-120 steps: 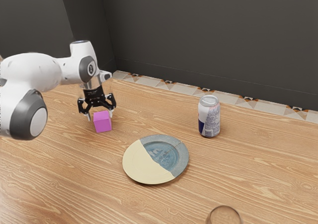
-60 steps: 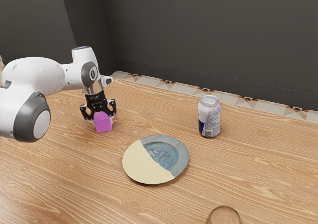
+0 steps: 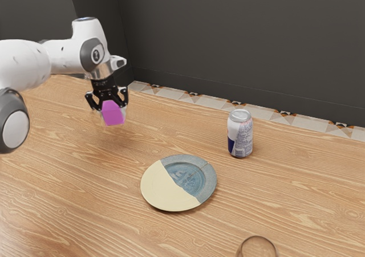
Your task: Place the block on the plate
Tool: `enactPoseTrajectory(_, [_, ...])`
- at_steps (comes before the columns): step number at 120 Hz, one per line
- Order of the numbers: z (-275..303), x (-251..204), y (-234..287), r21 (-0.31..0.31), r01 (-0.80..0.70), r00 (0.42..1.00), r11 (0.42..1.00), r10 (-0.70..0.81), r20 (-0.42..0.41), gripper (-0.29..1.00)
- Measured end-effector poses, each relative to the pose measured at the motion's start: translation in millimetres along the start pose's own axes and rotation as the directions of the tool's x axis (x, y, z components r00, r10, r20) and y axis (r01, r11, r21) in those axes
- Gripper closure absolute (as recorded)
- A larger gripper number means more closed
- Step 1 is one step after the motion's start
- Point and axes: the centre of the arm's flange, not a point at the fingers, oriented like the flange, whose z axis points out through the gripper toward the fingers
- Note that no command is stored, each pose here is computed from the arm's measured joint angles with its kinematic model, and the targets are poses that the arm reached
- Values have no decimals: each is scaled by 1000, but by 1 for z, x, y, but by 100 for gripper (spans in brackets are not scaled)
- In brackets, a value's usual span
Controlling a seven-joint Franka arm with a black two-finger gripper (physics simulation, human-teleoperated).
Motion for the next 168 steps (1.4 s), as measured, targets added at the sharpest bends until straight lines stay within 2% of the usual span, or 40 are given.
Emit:
enactPoseTrajectory(42, [-70,-106,103,51,-276,961,960,276,3,30])
enactPoseTrajectory(79, [-59,-195,201,89,-479,878,873,476,53,30])
enactPoseTrajectory(132, [51,-196,216,125,-508,853,852,477,213,30])
enactPoseTrajectory(168, [96,-205,233,124,-536,831,835,496,250,30])
